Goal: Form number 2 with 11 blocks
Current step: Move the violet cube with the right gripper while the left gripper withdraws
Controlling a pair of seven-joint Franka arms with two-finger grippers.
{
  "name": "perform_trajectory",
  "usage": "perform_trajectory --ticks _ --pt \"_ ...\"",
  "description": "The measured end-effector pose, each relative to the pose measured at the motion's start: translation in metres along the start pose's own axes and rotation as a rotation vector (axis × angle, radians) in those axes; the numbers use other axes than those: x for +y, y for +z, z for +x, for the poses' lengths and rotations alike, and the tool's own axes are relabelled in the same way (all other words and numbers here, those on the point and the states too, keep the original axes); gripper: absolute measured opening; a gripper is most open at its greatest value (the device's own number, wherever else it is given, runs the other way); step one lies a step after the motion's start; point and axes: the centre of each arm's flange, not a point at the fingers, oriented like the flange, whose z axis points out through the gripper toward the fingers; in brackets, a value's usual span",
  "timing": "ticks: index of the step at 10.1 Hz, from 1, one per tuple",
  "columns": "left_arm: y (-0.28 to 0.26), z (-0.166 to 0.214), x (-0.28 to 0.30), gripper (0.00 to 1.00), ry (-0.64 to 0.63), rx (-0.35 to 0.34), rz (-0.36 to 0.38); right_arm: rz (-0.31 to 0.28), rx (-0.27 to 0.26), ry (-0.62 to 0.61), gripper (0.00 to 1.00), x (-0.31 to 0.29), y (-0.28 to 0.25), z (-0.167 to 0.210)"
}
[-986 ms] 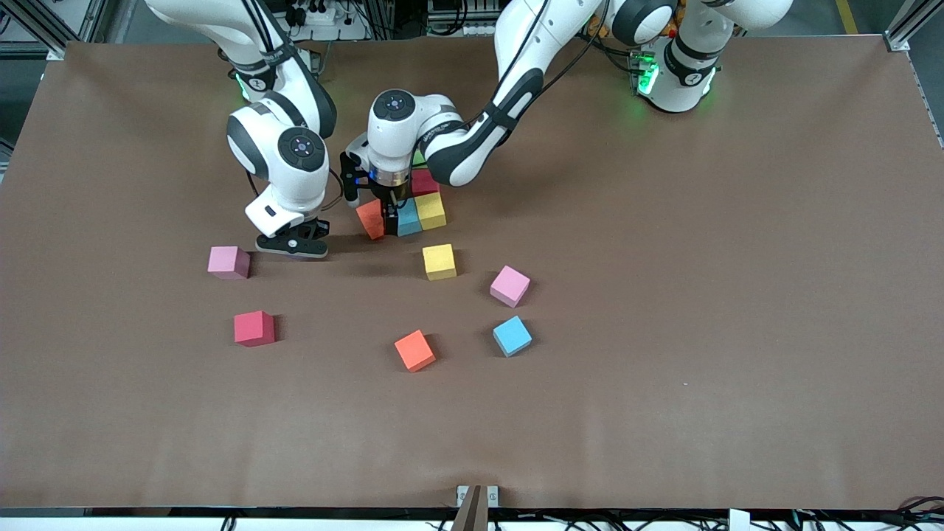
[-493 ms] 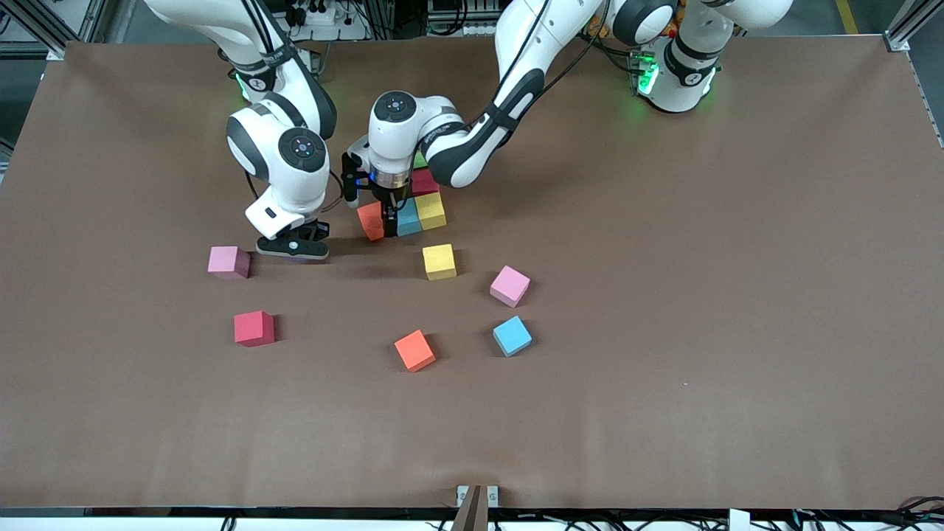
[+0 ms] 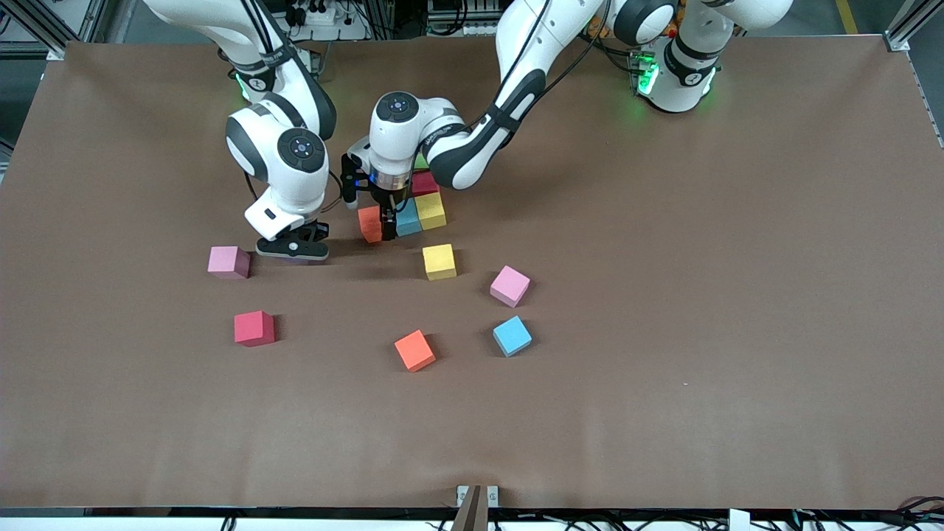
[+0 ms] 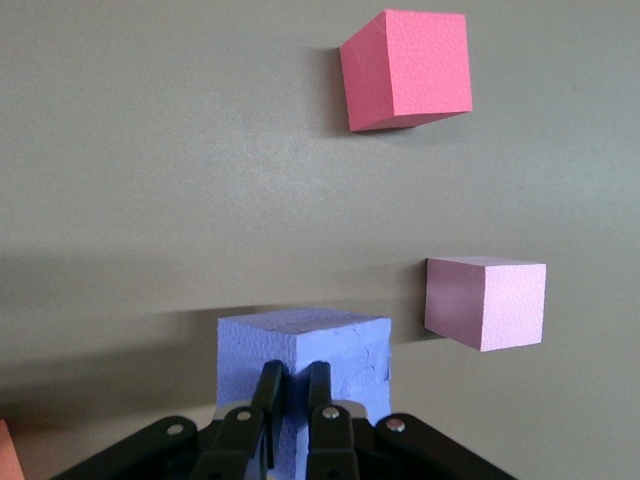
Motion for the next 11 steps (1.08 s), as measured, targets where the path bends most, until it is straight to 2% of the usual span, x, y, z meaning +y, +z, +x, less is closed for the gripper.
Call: perform_trajectory --ticks 3,8,11 --pt "-0.013 0.011 0.015 1.00 -0.027 0.016 -0.021 0.002 0.004 0.001 0.15 0.000 -0.002 0.002" --pt "-0.063 0.027 0.019 1.00 -0.025 -0.017 -0.040 0.004 0.012 -0.035 0.15 -0.006 -0.003 0.012" --pt "-0.096 0.017 0.014 1.00 -0.030 -0.114 -0.056 -0.009 0.033 -0.086 0.15 -0.029 -0.013 0.025"
